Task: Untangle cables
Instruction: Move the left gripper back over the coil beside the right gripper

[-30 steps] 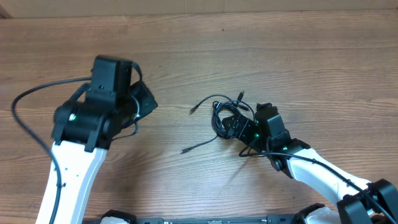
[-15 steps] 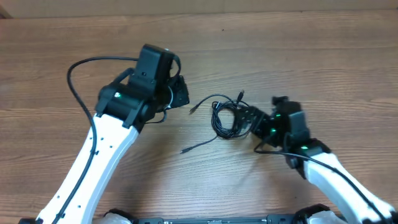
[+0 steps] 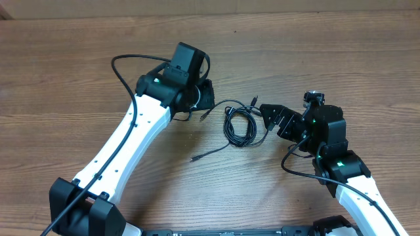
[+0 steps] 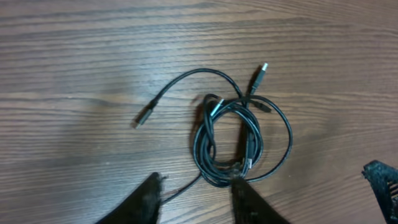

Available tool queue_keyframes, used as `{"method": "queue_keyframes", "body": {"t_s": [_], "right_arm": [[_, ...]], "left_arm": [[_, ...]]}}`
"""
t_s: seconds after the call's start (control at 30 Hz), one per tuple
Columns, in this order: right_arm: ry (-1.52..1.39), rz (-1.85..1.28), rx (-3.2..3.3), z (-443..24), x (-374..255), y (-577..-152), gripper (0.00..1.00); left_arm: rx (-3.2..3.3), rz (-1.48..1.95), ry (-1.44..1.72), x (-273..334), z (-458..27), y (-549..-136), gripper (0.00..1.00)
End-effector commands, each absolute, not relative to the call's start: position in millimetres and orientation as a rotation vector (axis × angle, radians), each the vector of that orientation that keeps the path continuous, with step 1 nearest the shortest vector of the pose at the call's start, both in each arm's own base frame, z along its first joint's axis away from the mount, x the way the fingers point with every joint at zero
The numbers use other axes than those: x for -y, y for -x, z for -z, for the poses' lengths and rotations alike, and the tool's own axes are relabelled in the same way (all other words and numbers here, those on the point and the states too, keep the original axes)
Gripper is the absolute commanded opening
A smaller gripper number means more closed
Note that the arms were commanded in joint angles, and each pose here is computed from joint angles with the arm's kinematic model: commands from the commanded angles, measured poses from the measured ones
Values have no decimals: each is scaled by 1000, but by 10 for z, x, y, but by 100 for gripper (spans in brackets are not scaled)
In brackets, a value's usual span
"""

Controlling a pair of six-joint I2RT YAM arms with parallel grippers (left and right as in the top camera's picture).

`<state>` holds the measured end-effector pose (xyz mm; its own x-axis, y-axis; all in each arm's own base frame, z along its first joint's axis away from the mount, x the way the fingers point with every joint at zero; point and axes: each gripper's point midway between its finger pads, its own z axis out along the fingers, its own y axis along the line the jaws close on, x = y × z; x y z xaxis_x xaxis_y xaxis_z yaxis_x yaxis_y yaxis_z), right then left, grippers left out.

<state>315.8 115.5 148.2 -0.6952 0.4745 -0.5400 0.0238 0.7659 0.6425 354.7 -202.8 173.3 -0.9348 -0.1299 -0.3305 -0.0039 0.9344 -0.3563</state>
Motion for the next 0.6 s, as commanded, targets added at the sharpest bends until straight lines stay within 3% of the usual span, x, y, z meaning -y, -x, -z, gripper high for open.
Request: {"method": "queue_keyframes", "body": {"t_s": [0.0,0.13,0.17,0.23,0.57], "right_arm": [[-361,-757,-2182,-1616,-1097,-3248,100],[-355,-760,-2160,-1661,-1098,-3277,100],[-353,-761,-2155,-1671,-1099,-3283,100],[-351,-762,-2147,-1690,-1100,-3294,100],[-353,-749,-2111,-1752,-1074,-3345,100]], "left_arm": [[-2756,519,36,2155,-1662,-3496,44],[-2757,519,34,2164,-1661,-3489,68],[-2757,520,34,2164,-1661,-3488,87],[-2757,520,34,2164,-1661,-3488,100],[-2757,520,33,2167,-1661,-3487,99]]}}
